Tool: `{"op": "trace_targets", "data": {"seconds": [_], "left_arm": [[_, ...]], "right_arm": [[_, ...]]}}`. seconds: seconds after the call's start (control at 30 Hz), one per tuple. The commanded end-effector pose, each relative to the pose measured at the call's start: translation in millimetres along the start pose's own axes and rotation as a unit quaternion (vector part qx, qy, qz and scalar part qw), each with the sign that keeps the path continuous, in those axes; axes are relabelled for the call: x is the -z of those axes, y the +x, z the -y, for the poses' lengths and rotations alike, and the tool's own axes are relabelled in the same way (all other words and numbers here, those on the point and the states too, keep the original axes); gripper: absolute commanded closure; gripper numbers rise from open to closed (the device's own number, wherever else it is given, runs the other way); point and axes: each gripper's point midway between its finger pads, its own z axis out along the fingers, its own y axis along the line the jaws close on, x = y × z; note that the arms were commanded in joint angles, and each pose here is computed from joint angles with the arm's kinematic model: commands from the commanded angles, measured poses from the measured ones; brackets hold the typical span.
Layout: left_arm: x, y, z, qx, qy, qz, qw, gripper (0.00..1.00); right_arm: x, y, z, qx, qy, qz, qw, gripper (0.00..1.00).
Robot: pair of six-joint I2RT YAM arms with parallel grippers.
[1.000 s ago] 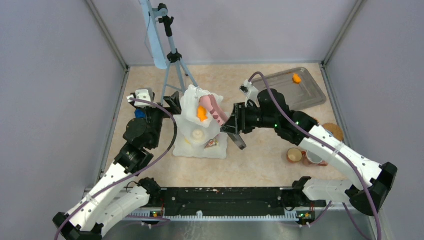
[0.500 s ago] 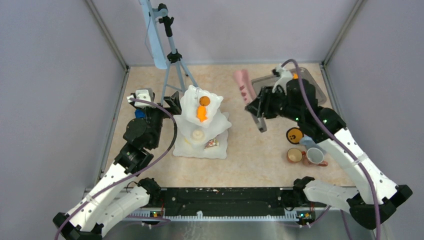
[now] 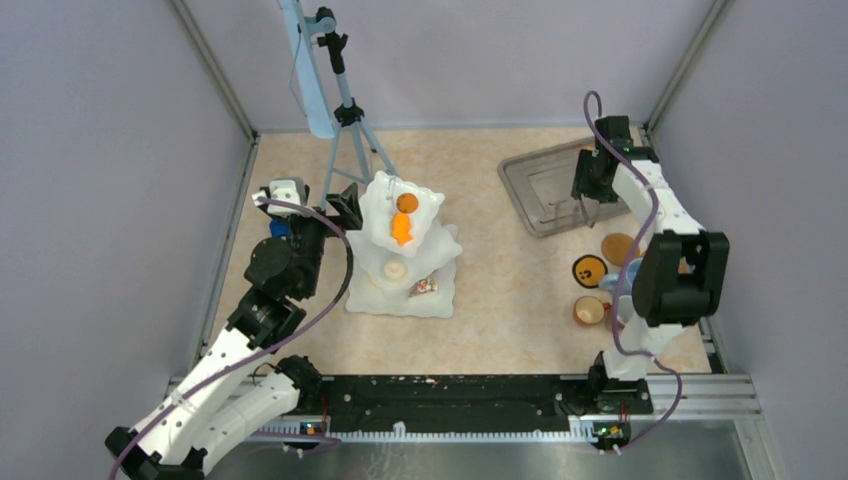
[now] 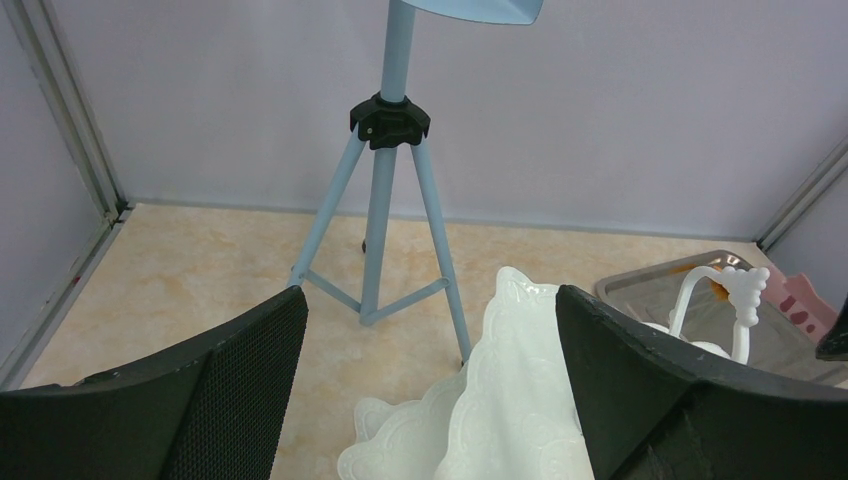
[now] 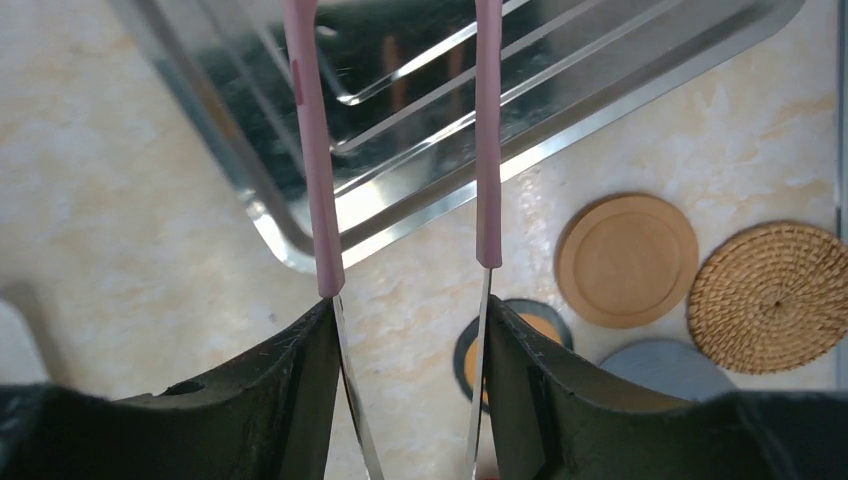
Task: Serve the afternoon tea
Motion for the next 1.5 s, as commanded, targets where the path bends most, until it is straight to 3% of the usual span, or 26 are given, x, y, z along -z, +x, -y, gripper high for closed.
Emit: {"op": "trace_targets", "data": {"seconds": [0.0,0.37,1.1,1.47], "left_arm": [[0.7,-15.2,3.4,0.014,0.009,0.019,1.0,0.01],[-2.0,-9.8,6.6,0.015,0.013,0.011,1.0,0.01],[-5.9,-3.4,5.8,0.006,0.007,0.003,1.0,0.01],[-4.5,-6.1,5.3,0.007,0.008,0.006,1.0,0.01]], "right_arm": [[-27.0,-35.1,38.5,0.02,0.056,0.006,0.998,0.5],[-84.1,-54.6,53.7,0.033,0.065,-0.024,0.997,0.49],[-135.8,-67.2,47.6,0.037,0.034,-0.031,0.998,0.49],[-130.1,-63.7,39.1,0.005,-0.013,-0.027,1.0,0.65]]}}
